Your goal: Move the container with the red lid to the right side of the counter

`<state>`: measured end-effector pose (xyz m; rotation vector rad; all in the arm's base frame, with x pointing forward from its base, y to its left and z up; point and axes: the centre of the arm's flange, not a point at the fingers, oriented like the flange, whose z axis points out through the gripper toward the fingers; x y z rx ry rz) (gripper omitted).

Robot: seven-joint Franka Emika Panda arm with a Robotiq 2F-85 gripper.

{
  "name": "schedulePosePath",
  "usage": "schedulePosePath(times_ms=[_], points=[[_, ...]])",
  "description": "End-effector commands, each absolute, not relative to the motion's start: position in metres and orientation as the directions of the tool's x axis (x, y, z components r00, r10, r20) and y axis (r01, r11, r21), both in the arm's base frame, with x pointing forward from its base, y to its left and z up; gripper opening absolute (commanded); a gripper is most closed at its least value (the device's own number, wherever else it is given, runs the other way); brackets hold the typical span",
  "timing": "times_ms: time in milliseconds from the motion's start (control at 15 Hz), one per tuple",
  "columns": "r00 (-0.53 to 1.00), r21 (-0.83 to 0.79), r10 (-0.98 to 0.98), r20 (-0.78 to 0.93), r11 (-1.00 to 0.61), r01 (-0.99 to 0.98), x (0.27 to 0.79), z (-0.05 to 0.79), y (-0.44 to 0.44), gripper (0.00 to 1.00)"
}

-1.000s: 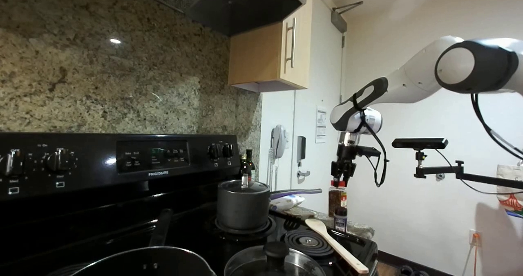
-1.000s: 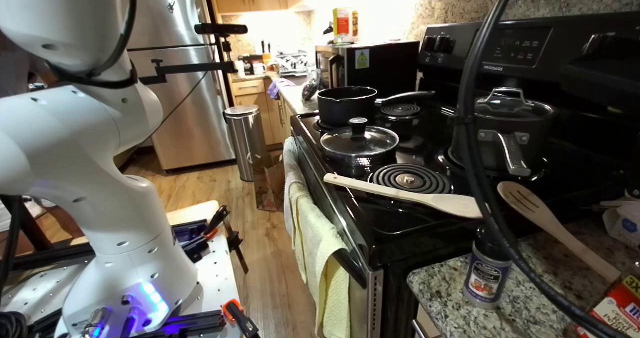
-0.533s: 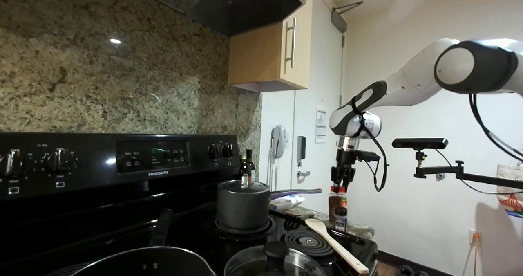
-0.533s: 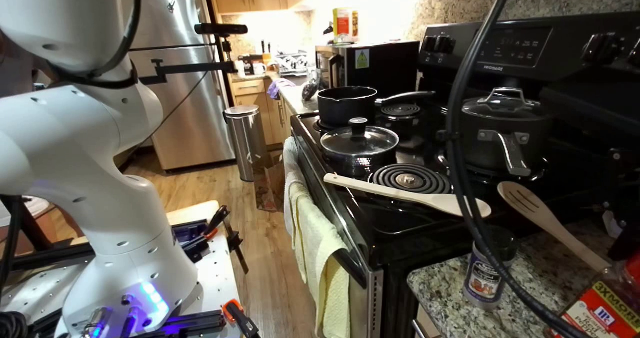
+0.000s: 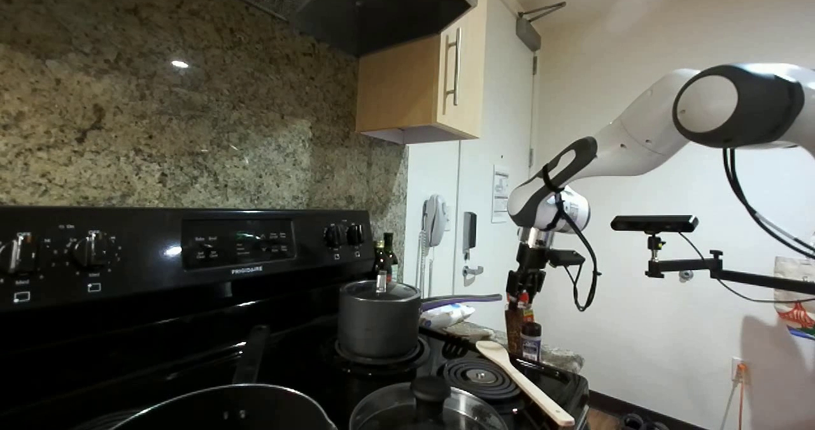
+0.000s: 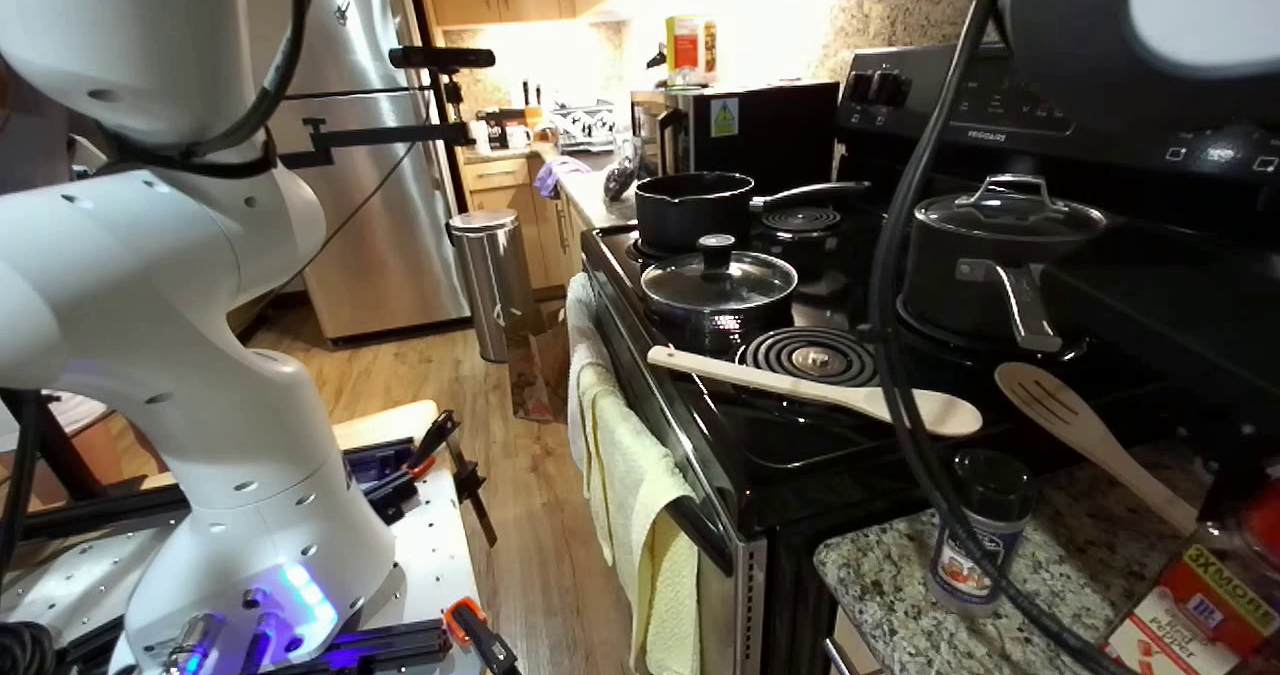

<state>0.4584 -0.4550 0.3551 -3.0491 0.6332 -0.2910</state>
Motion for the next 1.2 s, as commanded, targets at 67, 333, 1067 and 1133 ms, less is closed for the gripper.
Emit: schedulePosePath(times_ms=[67,333,1067,1133], points=[[0.902,-0.040,-0.391,0.185,-0.920,-0.391,0.442,0.306,-0.452,1.00],[0.894,-0.035,-0.404,0.194,-0.914,-0.405,0.438,0.318,-0.458,1.00],[0.897,-0.144,-0.433,0.090,-0.897,-0.419,0.436,0.396,-0.436,1.00],[0.892,-0.148,-0.443,0.093,-0.892,-0.427,0.437,0.407,-0.433,1.00]])
